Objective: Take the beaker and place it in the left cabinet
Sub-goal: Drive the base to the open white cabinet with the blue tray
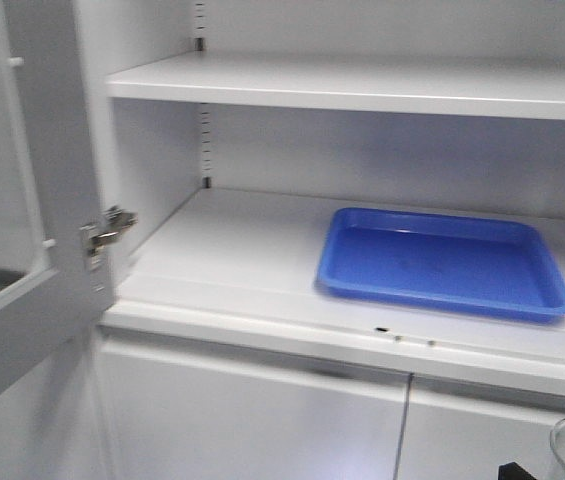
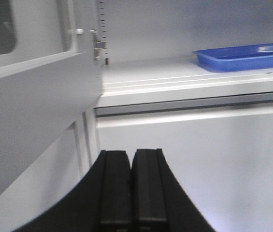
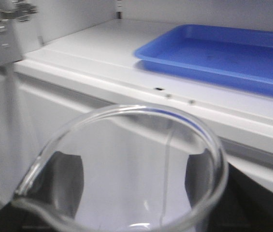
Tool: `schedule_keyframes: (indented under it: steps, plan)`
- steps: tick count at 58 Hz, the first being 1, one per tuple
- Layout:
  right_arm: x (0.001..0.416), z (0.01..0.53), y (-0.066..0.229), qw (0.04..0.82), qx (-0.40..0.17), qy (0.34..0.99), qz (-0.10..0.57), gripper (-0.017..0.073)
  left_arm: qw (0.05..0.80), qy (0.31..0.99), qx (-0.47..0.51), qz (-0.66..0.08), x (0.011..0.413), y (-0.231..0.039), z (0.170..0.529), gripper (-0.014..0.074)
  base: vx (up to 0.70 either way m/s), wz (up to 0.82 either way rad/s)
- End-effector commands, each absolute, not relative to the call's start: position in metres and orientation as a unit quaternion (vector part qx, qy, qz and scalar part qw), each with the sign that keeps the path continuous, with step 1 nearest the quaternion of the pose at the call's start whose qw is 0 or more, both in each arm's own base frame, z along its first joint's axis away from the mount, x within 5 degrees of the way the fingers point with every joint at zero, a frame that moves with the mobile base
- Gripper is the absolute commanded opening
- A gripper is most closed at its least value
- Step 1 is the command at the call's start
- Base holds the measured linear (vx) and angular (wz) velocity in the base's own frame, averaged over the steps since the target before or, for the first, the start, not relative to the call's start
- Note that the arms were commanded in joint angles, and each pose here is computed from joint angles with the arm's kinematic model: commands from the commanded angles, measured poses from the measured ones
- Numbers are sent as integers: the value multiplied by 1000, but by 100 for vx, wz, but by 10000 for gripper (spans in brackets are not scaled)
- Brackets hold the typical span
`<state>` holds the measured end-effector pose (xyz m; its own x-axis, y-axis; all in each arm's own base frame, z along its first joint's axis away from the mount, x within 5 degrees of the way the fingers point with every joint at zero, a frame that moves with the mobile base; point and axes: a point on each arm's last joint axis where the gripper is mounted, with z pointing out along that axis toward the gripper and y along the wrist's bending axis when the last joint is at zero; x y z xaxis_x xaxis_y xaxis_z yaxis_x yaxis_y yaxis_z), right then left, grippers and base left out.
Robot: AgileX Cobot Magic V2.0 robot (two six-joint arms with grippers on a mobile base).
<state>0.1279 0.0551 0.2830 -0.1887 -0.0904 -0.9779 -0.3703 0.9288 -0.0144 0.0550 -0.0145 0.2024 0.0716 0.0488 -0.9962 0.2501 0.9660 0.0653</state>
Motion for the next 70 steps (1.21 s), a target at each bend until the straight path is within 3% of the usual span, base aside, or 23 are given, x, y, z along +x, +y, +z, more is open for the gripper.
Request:
schedule_keyframes:
  steps: [1,70]
  plan:
    - [128,294,57,634,-158,748,118,-4,752,647,102,-77,54,-14,205,1,29,-47]
    - [128,294,57,634,-159,748,119,-4,752,647,102,-77,54,-14,205,1,20,-19]
